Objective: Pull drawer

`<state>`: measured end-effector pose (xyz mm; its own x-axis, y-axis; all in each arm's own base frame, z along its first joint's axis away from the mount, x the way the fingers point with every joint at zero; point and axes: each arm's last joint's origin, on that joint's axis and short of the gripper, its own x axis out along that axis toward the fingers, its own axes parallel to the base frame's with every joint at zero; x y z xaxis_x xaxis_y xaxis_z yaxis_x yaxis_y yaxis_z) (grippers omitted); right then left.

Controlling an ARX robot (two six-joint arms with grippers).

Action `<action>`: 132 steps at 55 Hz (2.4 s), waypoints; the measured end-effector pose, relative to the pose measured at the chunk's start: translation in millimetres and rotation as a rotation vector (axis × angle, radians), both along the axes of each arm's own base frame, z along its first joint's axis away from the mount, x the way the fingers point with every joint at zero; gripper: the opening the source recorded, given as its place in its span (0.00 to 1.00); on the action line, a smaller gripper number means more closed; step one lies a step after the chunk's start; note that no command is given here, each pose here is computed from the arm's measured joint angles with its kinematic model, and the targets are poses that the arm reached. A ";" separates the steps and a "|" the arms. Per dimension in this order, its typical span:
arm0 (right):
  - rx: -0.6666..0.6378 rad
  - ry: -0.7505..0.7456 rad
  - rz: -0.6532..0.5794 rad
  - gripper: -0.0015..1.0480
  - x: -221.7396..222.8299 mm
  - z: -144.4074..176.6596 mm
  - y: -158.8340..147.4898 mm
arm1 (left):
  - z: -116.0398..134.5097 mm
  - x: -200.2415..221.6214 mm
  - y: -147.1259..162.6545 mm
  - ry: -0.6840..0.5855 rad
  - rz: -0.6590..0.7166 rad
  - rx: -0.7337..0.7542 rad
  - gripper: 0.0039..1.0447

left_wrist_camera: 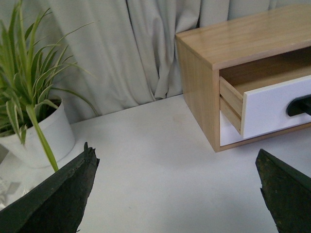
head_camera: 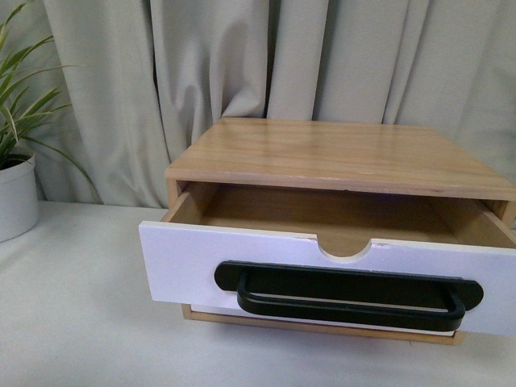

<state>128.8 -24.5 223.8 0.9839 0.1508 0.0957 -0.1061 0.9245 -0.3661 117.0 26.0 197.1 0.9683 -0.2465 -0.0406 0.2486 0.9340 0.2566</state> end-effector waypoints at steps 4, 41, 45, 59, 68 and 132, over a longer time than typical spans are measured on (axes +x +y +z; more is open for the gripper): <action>0.020 0.002 -0.042 0.91 -9.5 -8.0 1.8 | -6.1 -10.7 2.0 0.022 0.019 -0.080 0.94; 0.350 0.111 -0.162 0.30 -31.4 -31.8 14.4 | -31.7 -19.4 -16.0 -0.010 0.278 -0.251 0.31; 0.353 0.114 -0.150 0.16 -31.2 -35.8 21.8 | -31.3 -19.5 -23.0 -0.015 0.275 -0.254 0.17; 0.356 0.124 -0.135 0.01 -31.1 -45.5 24.2 | -31.3 -19.5 -25.7 -0.013 0.254 -0.262 0.04; 0.356 0.120 -0.134 0.01 -31.4 -56.3 24.2 | -31.3 -19.5 -25.8 -0.013 0.254 -0.262 0.04; 0.358 0.123 -0.135 0.91 -31.3 -58.5 24.2 | -31.3 -19.5 -25.8 -0.012 0.254 -0.265 0.94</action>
